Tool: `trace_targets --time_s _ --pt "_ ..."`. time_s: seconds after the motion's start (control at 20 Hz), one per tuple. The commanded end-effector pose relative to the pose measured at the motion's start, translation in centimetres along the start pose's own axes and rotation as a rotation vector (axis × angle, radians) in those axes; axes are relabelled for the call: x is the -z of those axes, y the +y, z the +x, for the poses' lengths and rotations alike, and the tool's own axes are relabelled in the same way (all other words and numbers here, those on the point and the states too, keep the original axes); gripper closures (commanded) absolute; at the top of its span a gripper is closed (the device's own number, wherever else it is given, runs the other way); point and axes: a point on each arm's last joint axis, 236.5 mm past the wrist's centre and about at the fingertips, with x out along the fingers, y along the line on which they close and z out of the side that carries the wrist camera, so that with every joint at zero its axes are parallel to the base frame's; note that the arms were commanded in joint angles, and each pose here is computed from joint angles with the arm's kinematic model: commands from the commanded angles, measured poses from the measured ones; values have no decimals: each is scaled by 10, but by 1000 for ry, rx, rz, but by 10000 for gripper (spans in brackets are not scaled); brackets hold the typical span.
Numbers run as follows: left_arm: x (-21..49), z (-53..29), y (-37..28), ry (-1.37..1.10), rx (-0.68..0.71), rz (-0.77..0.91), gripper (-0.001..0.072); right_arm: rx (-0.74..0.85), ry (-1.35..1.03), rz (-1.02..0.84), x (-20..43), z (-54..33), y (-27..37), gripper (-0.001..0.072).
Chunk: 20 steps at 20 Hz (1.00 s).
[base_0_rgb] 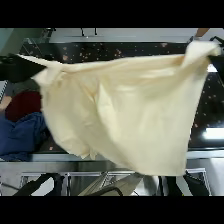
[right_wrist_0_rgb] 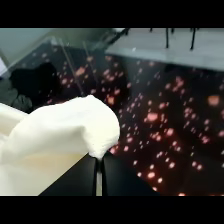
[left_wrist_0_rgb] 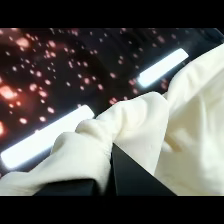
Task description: Fold the shirts.
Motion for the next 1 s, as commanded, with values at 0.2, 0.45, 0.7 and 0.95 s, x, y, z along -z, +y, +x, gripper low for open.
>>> trace_targets --time_s 0.2,0.45,0.7,0.95 --pt "128 195 150 326 187 -354 683 67 387 467 247 163 -150 693" --pt "131 222 204 332 169 -474 17 120 421 617 301 192 -188 481" --pt "134 151 204 471 139 -595 21 128 369 670 241 133 -205 268" --pt "224 108 174 586 95 -805 22 290 576 724 275 16 -218 284"
